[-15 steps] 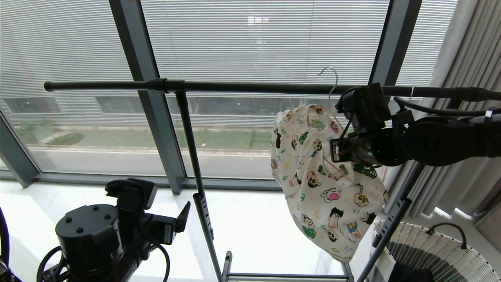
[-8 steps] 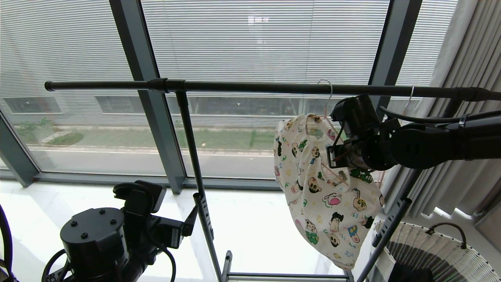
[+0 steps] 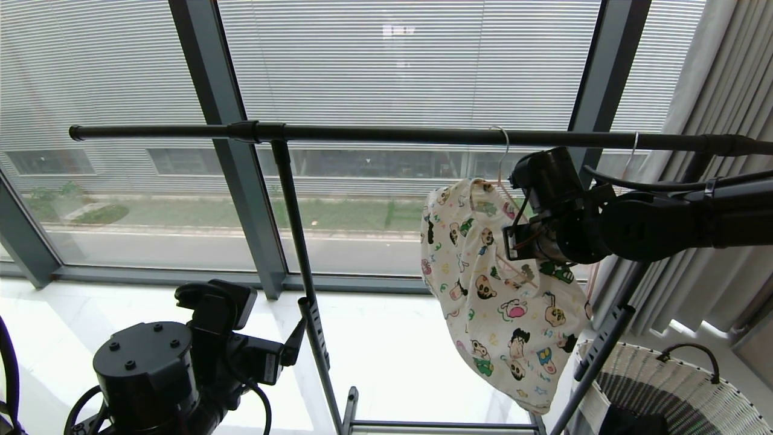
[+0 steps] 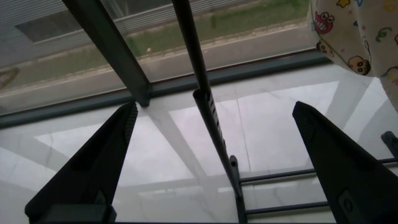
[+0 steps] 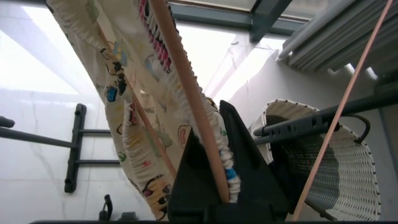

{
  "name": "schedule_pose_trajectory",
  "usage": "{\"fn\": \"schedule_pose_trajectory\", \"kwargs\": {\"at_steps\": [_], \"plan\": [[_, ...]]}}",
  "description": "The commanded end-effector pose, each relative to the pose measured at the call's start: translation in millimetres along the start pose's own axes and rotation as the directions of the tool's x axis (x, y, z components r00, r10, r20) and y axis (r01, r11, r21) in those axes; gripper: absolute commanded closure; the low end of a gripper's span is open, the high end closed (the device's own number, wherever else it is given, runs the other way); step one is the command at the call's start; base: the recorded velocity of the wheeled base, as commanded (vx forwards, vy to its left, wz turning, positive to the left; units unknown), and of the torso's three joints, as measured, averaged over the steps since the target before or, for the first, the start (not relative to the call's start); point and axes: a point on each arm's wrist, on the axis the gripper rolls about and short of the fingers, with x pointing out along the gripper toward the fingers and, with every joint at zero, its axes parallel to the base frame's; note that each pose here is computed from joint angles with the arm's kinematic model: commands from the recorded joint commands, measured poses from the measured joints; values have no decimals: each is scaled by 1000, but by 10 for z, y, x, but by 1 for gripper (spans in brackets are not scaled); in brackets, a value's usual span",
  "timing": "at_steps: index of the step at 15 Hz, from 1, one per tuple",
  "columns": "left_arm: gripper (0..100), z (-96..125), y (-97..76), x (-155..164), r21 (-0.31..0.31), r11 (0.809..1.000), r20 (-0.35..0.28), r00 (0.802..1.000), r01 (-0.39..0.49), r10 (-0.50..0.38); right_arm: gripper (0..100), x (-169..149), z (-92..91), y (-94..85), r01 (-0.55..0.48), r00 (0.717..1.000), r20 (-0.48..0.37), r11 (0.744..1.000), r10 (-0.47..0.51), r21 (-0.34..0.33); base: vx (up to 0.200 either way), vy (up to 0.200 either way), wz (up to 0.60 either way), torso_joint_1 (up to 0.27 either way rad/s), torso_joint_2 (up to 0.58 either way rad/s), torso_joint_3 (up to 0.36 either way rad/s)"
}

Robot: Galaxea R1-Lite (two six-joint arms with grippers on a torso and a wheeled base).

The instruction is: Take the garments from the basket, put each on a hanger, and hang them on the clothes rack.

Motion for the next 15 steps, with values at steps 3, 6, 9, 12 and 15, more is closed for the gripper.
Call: {"fn": "schedule_pose_trajectory", "kwargs": {"at_steps": [3, 6, 9, 12, 15], "plan": [[0, -4, 1, -3, 1, 1000, -1, 1000, 0, 0, 0, -145, 67, -31, -15, 1000, 27, 1000, 15, 9, 0, 0, 0, 0, 0, 0], [0, -73, 26, -50, 13, 1000, -30, 1000, -1, 1, 0, -489, 178, -194, -34, 999, 42, 999, 34, 4, 0, 0, 0, 0, 0, 0], [0, -129, 127, -82, 8, 999, -56, 998, -38, 39, 0, -933, 217, -451, -85, 996, 8, 996, 85, -12, 0, 0, 0, 0, 0, 0], [0, -149, 355, -40, -22, 989, -74, 987, -147, 145, 0, -1223, 148, -738, -103, 994, -46, 994, 101, -28, 0, 0, 0, 0, 0, 0], [0, -150, 549, -52, -53, 975, -74, 974, -217, 213, 0, -1354, -114, -1074, -44, 995, -92, 996, 37, -72, 0, 0, 0, 0, 0, 0]]}}
